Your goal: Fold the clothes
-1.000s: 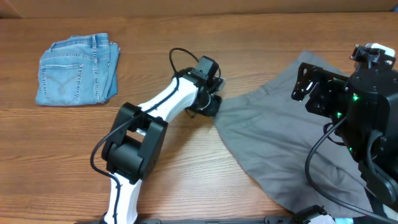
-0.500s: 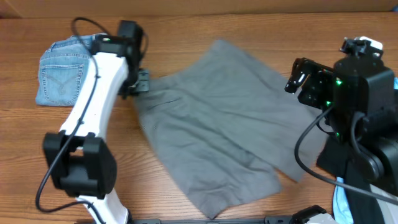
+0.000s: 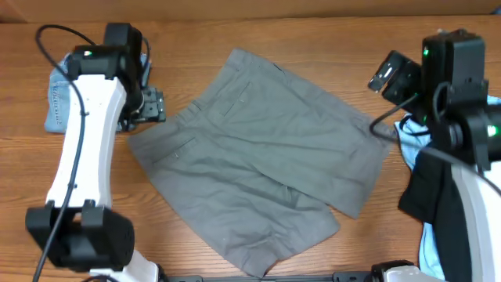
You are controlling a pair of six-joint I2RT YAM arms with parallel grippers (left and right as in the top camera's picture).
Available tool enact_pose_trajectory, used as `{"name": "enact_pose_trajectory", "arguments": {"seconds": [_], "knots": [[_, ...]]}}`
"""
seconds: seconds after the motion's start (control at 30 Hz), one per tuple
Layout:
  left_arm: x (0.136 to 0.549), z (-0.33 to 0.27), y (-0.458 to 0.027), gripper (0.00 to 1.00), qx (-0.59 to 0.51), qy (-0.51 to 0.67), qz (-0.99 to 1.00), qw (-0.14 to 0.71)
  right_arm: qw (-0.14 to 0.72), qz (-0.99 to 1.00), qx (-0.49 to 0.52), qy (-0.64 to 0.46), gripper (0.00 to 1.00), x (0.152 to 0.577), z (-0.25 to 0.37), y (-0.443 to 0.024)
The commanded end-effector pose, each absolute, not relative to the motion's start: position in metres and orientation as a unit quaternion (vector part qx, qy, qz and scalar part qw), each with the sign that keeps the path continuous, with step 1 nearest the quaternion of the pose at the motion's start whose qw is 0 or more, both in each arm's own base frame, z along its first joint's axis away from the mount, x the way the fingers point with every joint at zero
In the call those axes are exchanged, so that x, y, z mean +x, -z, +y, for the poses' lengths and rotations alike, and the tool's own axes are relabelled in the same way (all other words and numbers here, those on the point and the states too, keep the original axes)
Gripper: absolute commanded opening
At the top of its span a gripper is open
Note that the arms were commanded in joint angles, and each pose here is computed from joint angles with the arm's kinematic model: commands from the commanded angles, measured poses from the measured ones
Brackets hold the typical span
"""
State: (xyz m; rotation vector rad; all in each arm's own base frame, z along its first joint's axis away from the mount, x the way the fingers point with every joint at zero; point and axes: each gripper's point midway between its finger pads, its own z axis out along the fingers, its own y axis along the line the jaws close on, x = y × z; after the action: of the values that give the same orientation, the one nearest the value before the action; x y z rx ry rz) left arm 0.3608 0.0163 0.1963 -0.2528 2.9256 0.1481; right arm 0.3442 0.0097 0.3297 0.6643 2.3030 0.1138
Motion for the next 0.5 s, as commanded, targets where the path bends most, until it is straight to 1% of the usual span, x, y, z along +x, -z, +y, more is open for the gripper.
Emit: {"name": "enact_pose_trajectory", "arguments": {"seconds": [0.0,0.03,0.07,0.1,0.13,0.17,0.2,0.23,0.27,0.3,0.33,0.4,0.43,0.47], "knots": [[0.373,-0.036,-0.242,0.80,-0.001,0.088,0.980,0.181,0.329,0.918,0.198,-0.102,1.00,0.365,0.028,-0.314],[0.376,-0.054,-0.248,0.75,0.035,0.125,0.972,0.194,0.317,0.926,0.167,-0.120,1.00,0.373,0.039,-0.306],[0.380,-0.067,-0.252,0.68,0.062,0.151,0.965,0.205,0.306,0.930,0.154,-0.131,0.99,0.378,0.045,-0.299],[0.385,-0.079,-0.255,0.58,0.083,0.172,0.958,0.215,0.295,0.934,0.150,-0.137,0.96,0.383,0.049,-0.291],[0.390,-0.089,-0.257,0.47,0.099,0.186,0.951,0.226,0.284,0.937,0.150,-0.140,0.91,0.387,0.051,-0.284],[0.395,-0.098,-0.257,0.41,0.114,0.192,0.946,0.233,0.275,0.939,0.150,-0.139,0.86,0.390,0.052,-0.277],[0.401,-0.107,-0.254,0.40,0.127,0.193,0.944,0.237,0.270,0.941,0.151,-0.138,0.85,0.392,0.052,-0.273],[0.405,-0.115,-0.250,0.40,0.143,0.194,0.941,0.238,0.271,0.941,0.151,-0.138,0.86,0.393,0.051,-0.273],[0.409,-0.124,-0.244,0.41,0.158,0.195,0.939,0.237,0.275,0.939,0.150,-0.139,0.90,0.395,0.052,-0.274],[0.413,-0.132,-0.237,0.44,0.171,0.195,0.937,0.234,0.283,0.937,0.149,-0.140,0.92,0.396,0.052,-0.278],[0.418,-0.142,-0.227,0.51,0.181,0.198,0.936,0.229,0.293,0.934,0.148,-0.142,0.93,0.396,0.052,-0.283],[0.428,-0.157,-0.206,0.61,0.193,0.198,0.936,0.216,0.312,0.928,0.144,-0.147,0.95,0.393,0.052,-0.296],[0.433,-0.163,-0.194,0.67,0.198,0.199,0.936,0.211,0.321,0.925,0.143,-0.148,0.95,0.390,0.051,-0.303],[0.439,-0.170,-0.183,0.79,0.202,0.200,0.936,0.206,0.329,0.922,0.141,-0.151,0.95,0.387,0.051,-0.310]]}}
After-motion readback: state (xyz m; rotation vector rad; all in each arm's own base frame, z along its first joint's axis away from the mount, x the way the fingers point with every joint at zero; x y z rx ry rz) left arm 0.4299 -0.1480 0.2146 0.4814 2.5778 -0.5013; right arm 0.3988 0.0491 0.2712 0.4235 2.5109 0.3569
